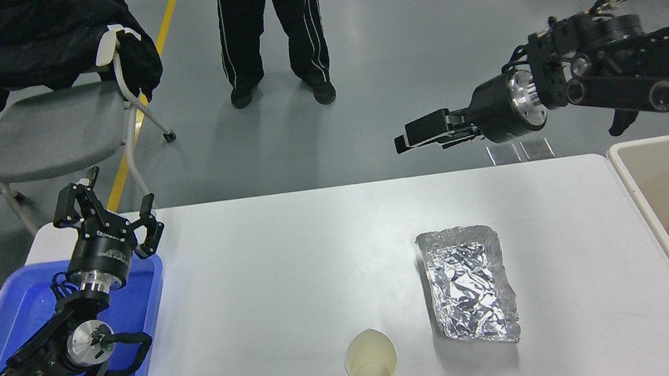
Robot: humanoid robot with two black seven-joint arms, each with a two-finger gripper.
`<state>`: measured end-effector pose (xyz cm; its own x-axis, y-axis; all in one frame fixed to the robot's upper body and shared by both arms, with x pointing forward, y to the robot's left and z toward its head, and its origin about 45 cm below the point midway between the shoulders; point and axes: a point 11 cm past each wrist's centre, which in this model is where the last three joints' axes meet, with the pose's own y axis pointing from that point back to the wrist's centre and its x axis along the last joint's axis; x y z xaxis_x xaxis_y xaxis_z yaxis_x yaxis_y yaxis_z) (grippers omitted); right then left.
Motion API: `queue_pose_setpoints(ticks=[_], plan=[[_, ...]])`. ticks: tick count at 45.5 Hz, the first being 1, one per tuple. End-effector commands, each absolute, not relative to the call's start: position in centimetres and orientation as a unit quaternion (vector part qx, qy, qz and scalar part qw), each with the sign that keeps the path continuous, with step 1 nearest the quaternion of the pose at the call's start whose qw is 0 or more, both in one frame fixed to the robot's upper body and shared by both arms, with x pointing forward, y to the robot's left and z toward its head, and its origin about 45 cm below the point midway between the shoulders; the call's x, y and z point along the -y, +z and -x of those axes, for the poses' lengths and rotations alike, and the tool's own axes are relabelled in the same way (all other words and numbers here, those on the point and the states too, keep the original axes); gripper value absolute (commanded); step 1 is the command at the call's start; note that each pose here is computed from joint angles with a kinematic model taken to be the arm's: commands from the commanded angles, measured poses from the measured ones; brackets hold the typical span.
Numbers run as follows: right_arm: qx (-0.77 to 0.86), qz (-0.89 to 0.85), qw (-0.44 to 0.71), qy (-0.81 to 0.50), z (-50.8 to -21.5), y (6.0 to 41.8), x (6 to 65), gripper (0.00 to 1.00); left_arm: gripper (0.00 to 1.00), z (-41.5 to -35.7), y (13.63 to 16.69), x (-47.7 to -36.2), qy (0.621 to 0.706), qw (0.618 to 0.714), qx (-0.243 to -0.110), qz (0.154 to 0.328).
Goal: Dispose of the paper cup in the dustbin
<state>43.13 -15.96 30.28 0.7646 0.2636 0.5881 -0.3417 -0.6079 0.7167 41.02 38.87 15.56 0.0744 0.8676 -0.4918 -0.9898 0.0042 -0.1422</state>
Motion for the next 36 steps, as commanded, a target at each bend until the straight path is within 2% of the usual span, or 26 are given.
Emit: queue_pose_setpoints(ticks=[1,19,27,36], plan=[[-0.105,-0.802,0.456,0.370,-39.6,28.0,11.1,0.99,1.00,-41.01,15.55,-38.9,0.6672,0.6960,-0.133,0.229],[-0.170,-0.817,0.425,0.352,-36.2,22.3,5.7,0.99,1.00,-41.01,15.56,-38.9,0.6673,0.6959,-0.133,0.230],[-0.166,-0.830,0.425,0.320,-35.4,18.9,6.6,0.99,1.00,-41.01,15.56,-38.9,0.6673,0.6959,-0.133,0.230],[-0.167,-0.838,0.423,0.302,-34.6,17.3,7.0,0.99,1.00,-41.01,15.56,-38.9,0.6673,0.6959,-0.133,0.230]])
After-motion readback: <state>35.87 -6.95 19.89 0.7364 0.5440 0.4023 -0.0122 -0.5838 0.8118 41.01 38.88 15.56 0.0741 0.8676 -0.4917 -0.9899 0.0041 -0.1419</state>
